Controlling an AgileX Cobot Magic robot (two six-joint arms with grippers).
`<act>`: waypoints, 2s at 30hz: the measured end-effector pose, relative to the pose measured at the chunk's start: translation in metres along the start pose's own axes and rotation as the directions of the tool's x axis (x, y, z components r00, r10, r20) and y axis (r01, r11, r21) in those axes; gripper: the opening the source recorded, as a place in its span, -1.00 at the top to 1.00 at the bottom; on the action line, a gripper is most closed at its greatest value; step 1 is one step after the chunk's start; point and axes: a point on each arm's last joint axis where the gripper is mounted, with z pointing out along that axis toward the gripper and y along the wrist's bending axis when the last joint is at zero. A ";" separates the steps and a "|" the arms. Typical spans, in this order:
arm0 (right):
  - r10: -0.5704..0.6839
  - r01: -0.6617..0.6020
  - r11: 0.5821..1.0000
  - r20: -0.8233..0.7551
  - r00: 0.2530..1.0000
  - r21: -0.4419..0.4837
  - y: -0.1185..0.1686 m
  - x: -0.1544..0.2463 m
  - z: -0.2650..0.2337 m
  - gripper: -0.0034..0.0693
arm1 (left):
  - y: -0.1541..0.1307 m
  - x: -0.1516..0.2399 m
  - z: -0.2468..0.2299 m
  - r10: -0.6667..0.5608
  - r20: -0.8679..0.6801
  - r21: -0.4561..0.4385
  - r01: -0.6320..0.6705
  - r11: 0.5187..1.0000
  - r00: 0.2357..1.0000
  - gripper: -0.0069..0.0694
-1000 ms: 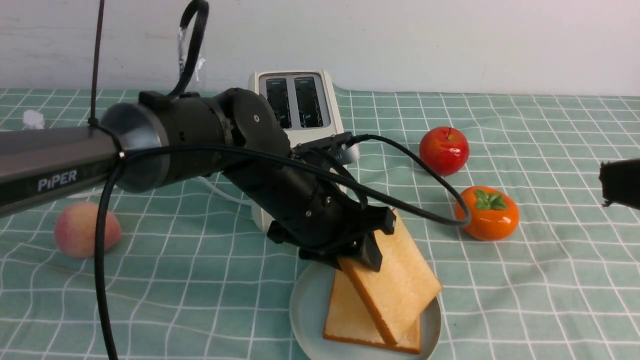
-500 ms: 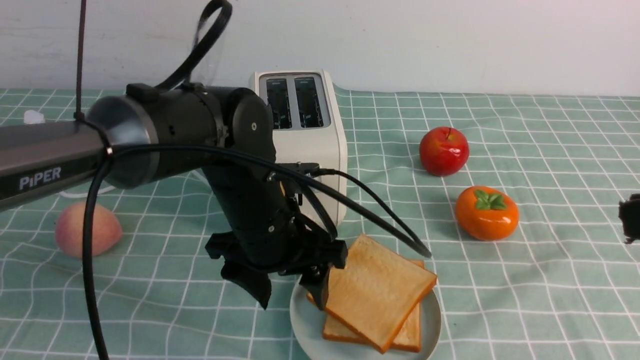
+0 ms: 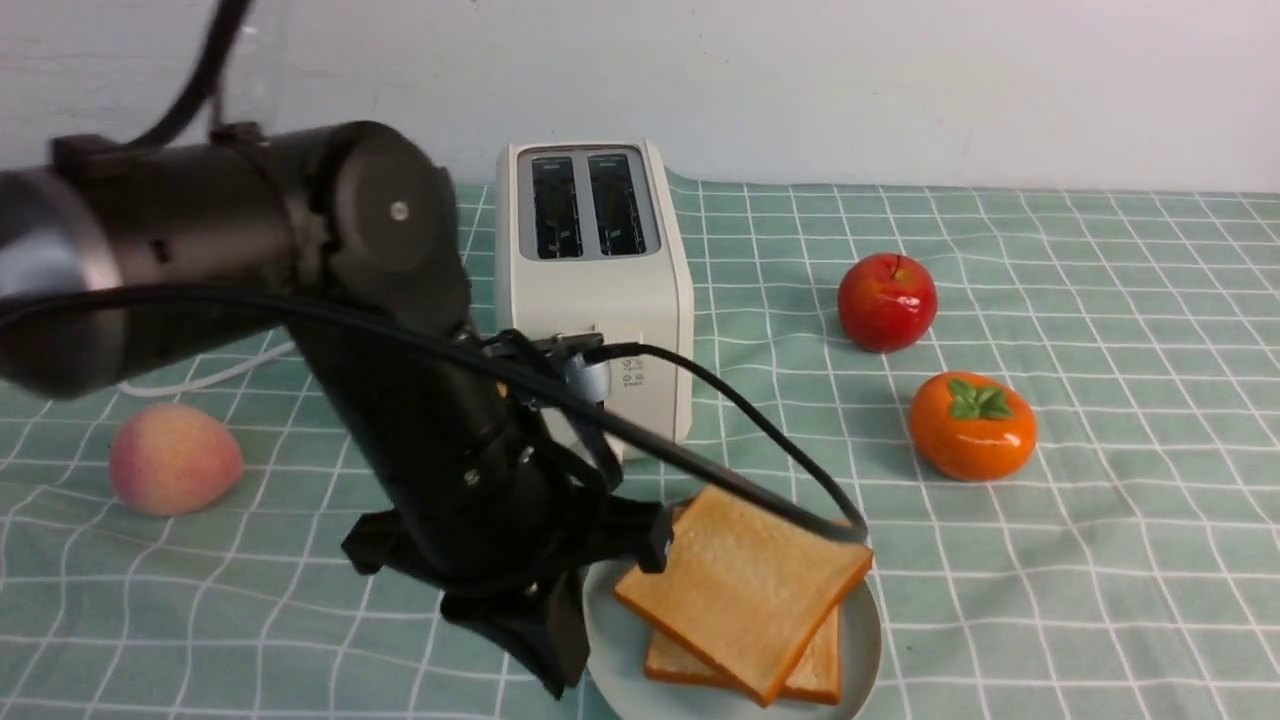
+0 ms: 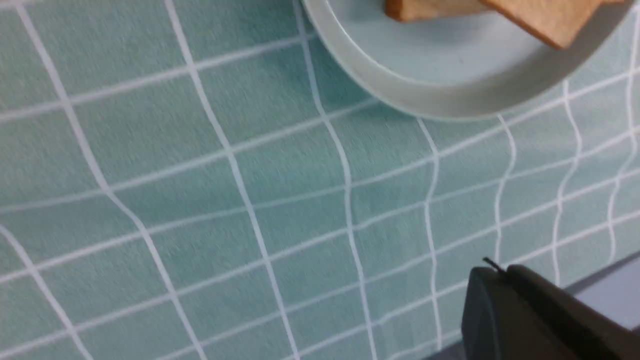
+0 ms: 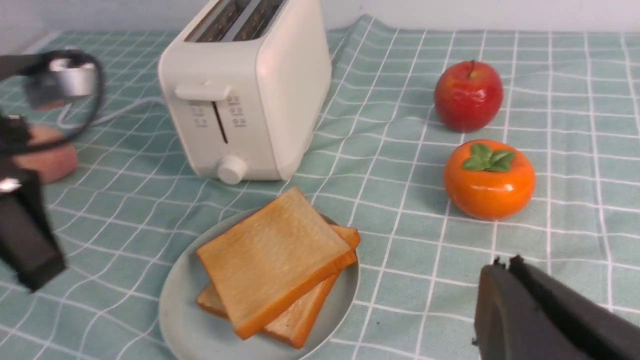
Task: Take toasted bread from bread machine on blue coffee table place on plate.
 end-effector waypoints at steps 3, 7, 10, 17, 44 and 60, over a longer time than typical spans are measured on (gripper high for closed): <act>0.003 -0.004 1.000 0.056 0.998 0.025 -0.005 0.028 -0.001 0.95 | 0.001 0.030 -0.017 -0.001 0.024 0.054 0.000 0.999 1.000 0.86; 0.007 -0.009 0.999 0.056 0.998 0.036 -0.009 0.053 0.002 0.95 | 0.003 0.065 -0.043 0.029 0.096 0.095 -0.038 0.995 0.995 0.86; 0.014 -0.015 0.999 0.025 1.000 0.039 -0.011 0.069 0.007 0.94 | 0.003 0.090 -0.064 0.063 0.158 0.120 -0.083 0.989 0.985 0.86; 0.036 -0.032 0.998 -0.078 0.996 0.049 -0.016 0.102 0.018 0.93 | 0.004 0.138 -0.102 0.114 0.295 0.190 -0.176 0.966 0.949 0.86; 0.064 -0.058 0.997 -0.157 0.986 0.044 -0.017 0.123 0.022 0.90 | 0.033 0.149 -0.131 0.234 0.790 -0.081 -0.282 0.956 0.567 0.86; 0.064 -0.058 0.997 -0.157 0.986 0.044 -0.017 0.123 0.022 0.86 | 0.143 0.235 -0.051 0.110 0.983 -0.139 0.199 0.970 0.149 0.84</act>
